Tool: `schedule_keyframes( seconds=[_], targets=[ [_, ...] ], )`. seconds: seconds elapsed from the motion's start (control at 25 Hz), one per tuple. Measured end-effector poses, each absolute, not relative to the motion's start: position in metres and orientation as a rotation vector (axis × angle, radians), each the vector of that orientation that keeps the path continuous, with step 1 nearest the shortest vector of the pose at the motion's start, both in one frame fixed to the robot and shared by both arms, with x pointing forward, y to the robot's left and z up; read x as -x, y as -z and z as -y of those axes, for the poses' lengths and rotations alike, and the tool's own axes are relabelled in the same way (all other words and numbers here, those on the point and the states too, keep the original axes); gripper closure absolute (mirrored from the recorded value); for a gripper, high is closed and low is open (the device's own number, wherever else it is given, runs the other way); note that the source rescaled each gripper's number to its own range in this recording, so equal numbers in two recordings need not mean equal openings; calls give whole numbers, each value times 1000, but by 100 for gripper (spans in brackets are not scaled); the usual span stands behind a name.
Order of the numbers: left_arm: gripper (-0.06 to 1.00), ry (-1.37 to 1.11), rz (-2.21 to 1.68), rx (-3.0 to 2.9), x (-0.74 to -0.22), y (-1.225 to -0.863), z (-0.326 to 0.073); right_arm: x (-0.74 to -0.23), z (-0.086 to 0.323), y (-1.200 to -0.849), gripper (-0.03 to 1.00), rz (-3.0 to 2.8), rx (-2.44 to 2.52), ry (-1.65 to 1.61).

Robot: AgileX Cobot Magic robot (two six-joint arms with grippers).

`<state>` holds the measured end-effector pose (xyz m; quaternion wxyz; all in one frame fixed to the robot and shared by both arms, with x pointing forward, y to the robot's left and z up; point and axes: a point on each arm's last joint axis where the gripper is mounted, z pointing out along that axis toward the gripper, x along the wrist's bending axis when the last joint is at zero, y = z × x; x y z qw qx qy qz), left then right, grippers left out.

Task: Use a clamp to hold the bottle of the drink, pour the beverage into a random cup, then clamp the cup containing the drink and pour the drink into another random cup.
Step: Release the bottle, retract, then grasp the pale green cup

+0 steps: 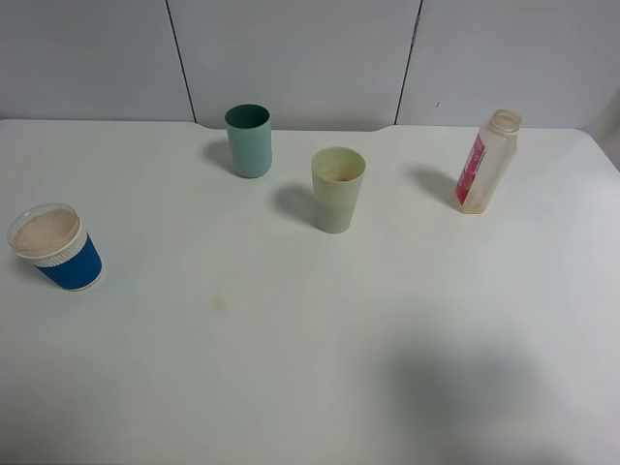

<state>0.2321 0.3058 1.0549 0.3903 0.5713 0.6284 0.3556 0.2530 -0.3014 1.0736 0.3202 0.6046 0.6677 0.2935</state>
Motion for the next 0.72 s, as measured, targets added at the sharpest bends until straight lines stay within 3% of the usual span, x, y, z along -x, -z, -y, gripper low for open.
schedule_keyframes(
  seconds=[0.32,0.72],
  targets=[
    [-3,-904,-1597,-1452,-232,-1055,-306,-228,303,-1053,-3,-1669,-1505,-854],
    [-3,-904,-1597,-1452,-232,-1055,-306,-234,303,-1049,-3,-1626,-1462,-885]
  ],
)
